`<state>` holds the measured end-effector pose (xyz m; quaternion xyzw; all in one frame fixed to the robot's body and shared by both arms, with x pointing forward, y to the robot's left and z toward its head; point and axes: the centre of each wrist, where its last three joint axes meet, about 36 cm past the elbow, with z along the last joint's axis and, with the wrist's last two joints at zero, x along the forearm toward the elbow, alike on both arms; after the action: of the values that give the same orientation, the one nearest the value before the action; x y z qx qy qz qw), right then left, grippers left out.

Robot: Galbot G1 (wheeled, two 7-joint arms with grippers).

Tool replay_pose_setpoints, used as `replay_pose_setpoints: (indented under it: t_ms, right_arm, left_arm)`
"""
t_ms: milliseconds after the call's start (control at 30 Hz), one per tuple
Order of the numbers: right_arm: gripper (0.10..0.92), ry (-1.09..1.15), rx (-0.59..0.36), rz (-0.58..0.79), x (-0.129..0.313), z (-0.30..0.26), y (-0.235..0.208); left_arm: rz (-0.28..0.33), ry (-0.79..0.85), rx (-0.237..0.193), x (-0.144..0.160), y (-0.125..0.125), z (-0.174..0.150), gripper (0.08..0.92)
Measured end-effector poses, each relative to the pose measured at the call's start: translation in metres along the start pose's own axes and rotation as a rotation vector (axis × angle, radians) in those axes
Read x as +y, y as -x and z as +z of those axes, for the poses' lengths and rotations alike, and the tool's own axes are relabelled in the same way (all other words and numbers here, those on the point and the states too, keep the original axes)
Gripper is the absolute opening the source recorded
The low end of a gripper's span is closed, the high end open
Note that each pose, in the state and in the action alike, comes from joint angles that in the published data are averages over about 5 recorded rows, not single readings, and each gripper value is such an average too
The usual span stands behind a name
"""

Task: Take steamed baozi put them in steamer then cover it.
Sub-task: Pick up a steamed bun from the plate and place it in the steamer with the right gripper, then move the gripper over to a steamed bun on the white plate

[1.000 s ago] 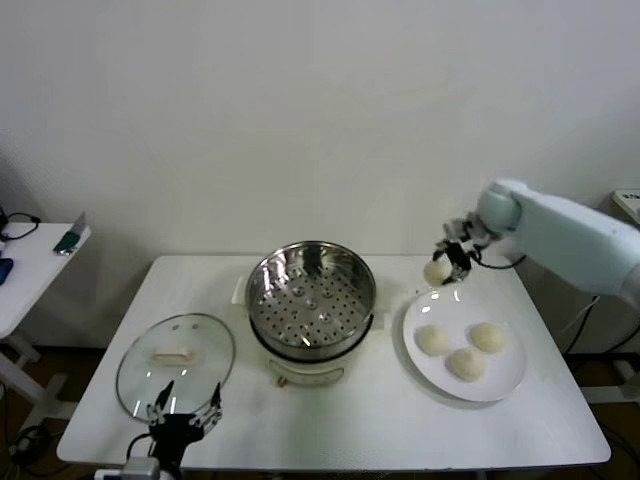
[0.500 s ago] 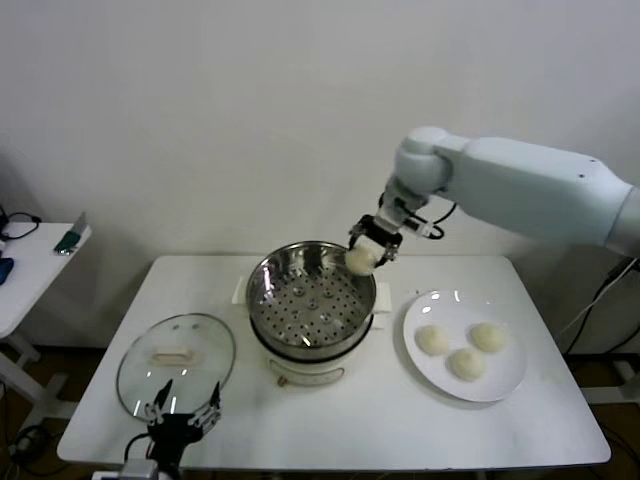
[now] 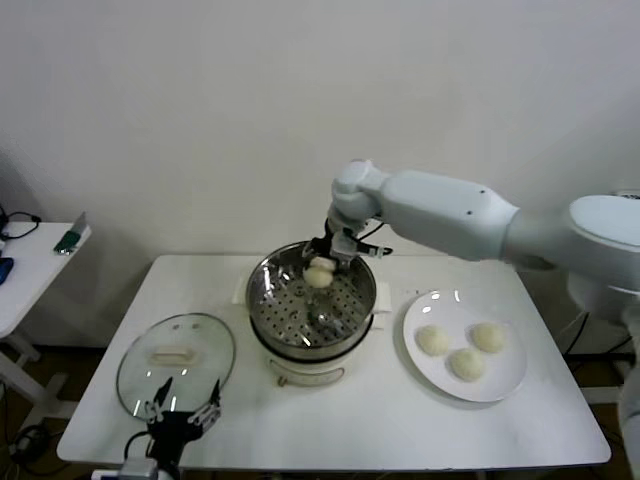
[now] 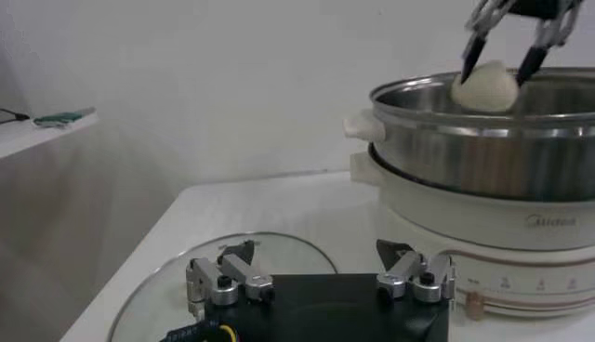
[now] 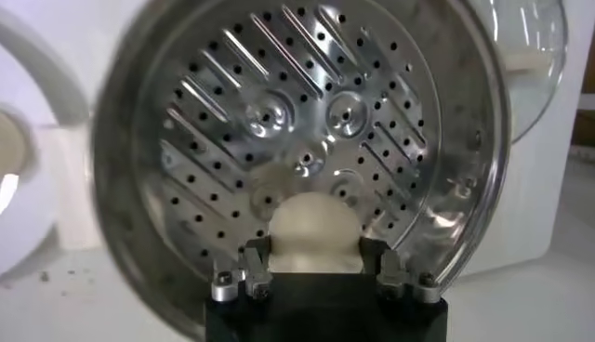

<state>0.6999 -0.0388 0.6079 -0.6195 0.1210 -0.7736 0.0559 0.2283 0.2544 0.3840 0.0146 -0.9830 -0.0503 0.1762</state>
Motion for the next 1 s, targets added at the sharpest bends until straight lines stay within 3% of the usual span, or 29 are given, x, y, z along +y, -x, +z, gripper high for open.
replay_pose_setpoints:
  t_ms: [400, 633, 800, 1000]
  right_arm:
    - [0.653, 0.0, -0.013, -0.044, -0.011, 0.015, 0.024]
    - [0.802, 0.022, -0.041, -0.059, -0.009, 0.02, 0.027]
    - [0.822, 0.064, -0.055, -0.06, -0.007, 0.027, 0.008]
    - [0.823, 0.209, -0.072, -0.04, 0.007, 0.04, -0.049]
  left_arm:
    - [0.001, -0.007, 0.0, 0.001, 0.003, 0.0, 0.823]
    - [0.003, -0.009, 0.001, 0.001, 0.005, -0.001, 0.823]
    - [0.006, -0.008, 0.002, 0.001, 0.005, -0.002, 0.823]
    - [0.011, -0.008, 0.002, -0.001, 0.005, -0.004, 0.823]
